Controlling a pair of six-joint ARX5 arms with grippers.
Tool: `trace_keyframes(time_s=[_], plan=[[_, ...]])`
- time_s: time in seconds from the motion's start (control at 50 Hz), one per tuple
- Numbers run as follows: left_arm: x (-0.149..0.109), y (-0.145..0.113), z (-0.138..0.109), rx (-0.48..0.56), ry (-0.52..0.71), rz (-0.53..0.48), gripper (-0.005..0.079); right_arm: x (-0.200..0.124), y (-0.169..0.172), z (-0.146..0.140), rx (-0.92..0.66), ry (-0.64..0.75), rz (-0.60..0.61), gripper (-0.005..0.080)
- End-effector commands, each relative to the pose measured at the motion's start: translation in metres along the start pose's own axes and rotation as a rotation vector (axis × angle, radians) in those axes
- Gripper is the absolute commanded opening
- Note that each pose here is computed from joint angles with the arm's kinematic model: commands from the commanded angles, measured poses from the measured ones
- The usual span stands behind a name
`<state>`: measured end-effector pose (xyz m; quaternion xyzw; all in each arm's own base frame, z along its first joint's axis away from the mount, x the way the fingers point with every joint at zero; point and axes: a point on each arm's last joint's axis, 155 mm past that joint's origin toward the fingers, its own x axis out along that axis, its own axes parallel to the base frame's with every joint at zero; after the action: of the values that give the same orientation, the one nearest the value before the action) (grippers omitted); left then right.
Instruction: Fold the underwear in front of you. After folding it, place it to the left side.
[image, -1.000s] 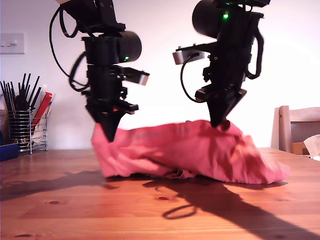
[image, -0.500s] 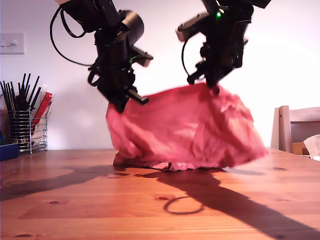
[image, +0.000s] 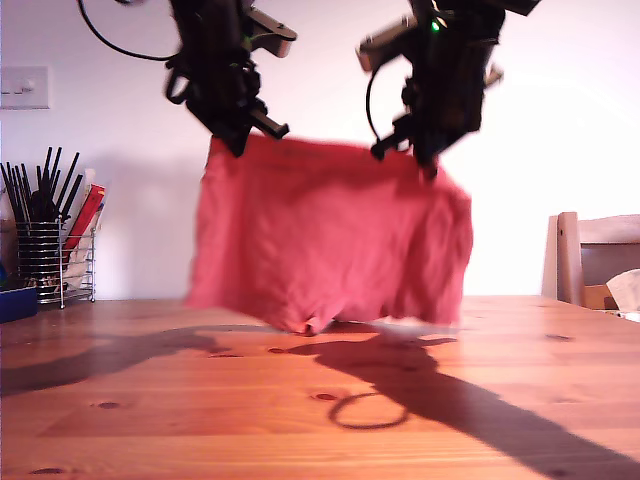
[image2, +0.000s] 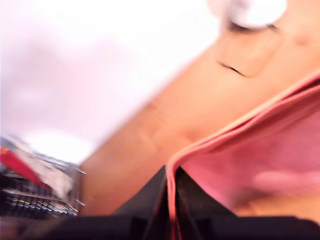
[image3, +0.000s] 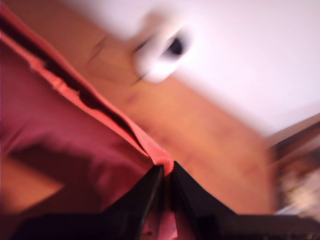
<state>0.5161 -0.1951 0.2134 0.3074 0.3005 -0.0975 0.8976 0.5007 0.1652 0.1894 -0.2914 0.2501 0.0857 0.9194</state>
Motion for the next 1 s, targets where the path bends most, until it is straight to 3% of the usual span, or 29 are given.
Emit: trace_keyframes(time_s=[0.0,0.26,0.42,0.72,0.98], plan=[[0.020,-0.003,-0.036,-0.037,0.103,-0.034,-0.0021,0.004,0.002,-0.019,0.038,0.057,0.041,-0.0012],[0.035,-0.046,-0.118,-0.070,0.293,-0.200,-0.0021,-0.009,0.053,-0.059,0.069,0.201,0.292,-0.0012],[0.038,-0.074,-0.162,-0.065,0.378,-0.271,-0.0021,-0.022,0.082,-0.098,0.058,0.320,0.430,-0.0012],[0.025,-0.120,-0.195,-0.036,0.449,-0.402,-0.0021,-0.044,0.120,-0.169,0.073,0.505,0.563,-0.0012],[0.000,-0.159,-0.240,-0.026,0.583,-0.526,-0.0021,-0.068,0.145,-0.200,0.103,0.611,0.677,-0.0012]])
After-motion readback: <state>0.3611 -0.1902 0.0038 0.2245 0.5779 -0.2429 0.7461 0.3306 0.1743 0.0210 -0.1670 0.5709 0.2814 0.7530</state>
